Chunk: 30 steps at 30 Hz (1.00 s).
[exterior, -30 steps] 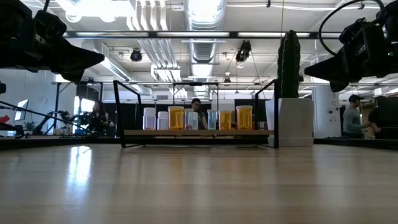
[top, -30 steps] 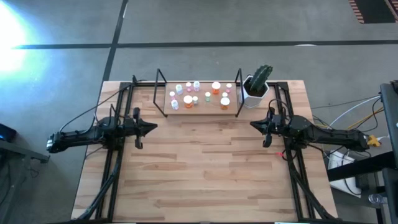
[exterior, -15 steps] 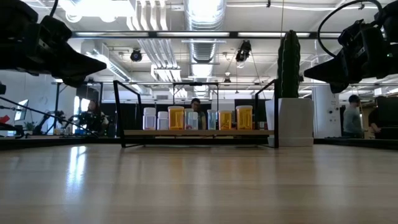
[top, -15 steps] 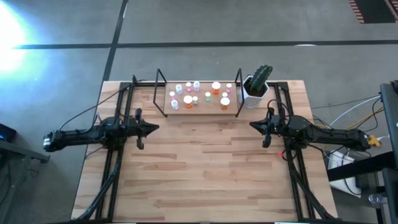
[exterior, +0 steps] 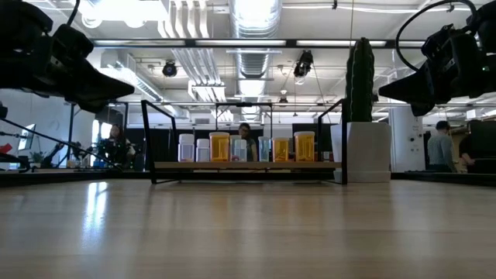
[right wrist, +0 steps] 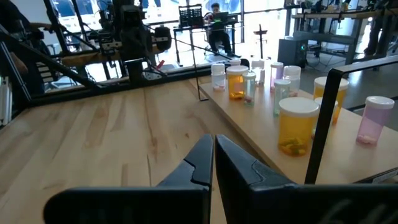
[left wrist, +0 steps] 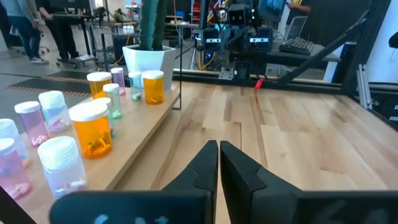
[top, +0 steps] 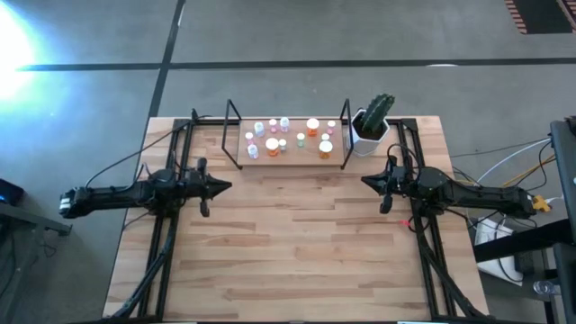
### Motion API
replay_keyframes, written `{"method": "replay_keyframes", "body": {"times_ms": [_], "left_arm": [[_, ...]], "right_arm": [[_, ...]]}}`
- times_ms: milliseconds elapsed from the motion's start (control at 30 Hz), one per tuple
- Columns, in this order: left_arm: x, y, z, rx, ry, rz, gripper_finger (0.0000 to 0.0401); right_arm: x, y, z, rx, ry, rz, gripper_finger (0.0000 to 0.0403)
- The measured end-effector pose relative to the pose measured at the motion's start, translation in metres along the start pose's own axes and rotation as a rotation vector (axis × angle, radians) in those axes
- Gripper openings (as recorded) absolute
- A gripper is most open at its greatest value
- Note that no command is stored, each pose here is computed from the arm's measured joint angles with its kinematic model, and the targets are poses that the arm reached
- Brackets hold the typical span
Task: Pick and place medicine bottles onto shelf by color
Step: Return to Home Position
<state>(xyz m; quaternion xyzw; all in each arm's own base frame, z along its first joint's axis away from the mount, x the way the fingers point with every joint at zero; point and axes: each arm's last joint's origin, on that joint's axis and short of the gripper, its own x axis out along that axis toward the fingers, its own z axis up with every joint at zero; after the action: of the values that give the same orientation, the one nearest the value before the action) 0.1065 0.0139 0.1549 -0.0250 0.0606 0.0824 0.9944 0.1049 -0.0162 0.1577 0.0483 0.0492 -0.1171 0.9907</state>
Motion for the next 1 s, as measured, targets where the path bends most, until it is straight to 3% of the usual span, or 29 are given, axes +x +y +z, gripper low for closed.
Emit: {"method": "replay_keyframes", "body": {"times_ms": [1000], "left_arm": [[0.0029,0.0000,-0.0038,0.002,0.047,0.002,0.0000]], "right_arm": [[0.0000,0.0000,0.0000,0.000,0.000,0.000,0.0009]]}}
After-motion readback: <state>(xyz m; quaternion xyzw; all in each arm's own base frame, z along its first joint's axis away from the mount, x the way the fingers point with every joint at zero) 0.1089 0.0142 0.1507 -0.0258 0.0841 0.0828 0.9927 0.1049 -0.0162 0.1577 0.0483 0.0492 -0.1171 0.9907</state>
